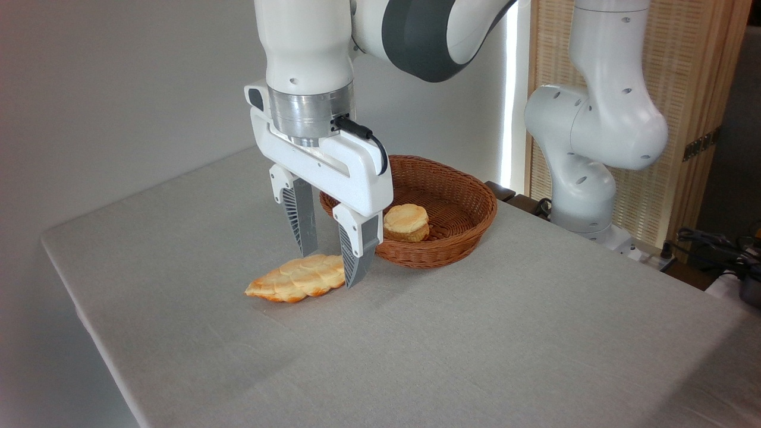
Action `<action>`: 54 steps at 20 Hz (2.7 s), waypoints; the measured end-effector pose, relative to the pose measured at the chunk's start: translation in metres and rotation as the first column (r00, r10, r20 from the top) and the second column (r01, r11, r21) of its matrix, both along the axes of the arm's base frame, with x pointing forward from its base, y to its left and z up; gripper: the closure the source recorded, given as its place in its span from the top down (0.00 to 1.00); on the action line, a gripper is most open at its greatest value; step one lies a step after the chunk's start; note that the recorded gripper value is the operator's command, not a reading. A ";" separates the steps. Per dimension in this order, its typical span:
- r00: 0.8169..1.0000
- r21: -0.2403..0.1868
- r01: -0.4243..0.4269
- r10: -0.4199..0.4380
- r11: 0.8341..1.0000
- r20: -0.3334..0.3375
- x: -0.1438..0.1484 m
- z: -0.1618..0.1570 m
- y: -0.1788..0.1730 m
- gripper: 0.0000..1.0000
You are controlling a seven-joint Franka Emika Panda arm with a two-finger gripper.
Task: Put bread into the basket
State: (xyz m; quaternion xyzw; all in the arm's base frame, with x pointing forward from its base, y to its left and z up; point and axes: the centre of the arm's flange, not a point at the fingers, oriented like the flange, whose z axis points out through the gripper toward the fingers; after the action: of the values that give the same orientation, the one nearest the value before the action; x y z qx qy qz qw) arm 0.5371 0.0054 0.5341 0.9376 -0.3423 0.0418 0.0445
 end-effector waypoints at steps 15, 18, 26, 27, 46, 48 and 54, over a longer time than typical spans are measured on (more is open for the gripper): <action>0.999 0.002 0.003 -0.003 1.000 0.052 0.007 0.025 0.000 1.00; 0.999 0.002 0.001 -0.001 1.000 0.050 0.007 0.024 0.002 1.00; 0.999 0.002 0.000 0.000 1.000 0.049 0.007 0.024 0.002 1.00; 0.999 0.002 0.000 0.000 1.000 0.049 0.007 0.024 0.002 1.00; 0.999 0.003 0.001 -0.001 1.000 0.041 0.009 0.019 0.001 1.00; 0.999 0.003 0.001 -0.001 1.000 0.041 0.009 0.019 0.001 1.00; 0.999 0.003 0.001 -0.001 1.000 0.041 0.009 0.019 0.001 1.00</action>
State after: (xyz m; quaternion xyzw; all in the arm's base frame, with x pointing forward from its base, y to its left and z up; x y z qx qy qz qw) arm 0.5460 0.0069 0.5533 0.9364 -0.3438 0.0606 0.0362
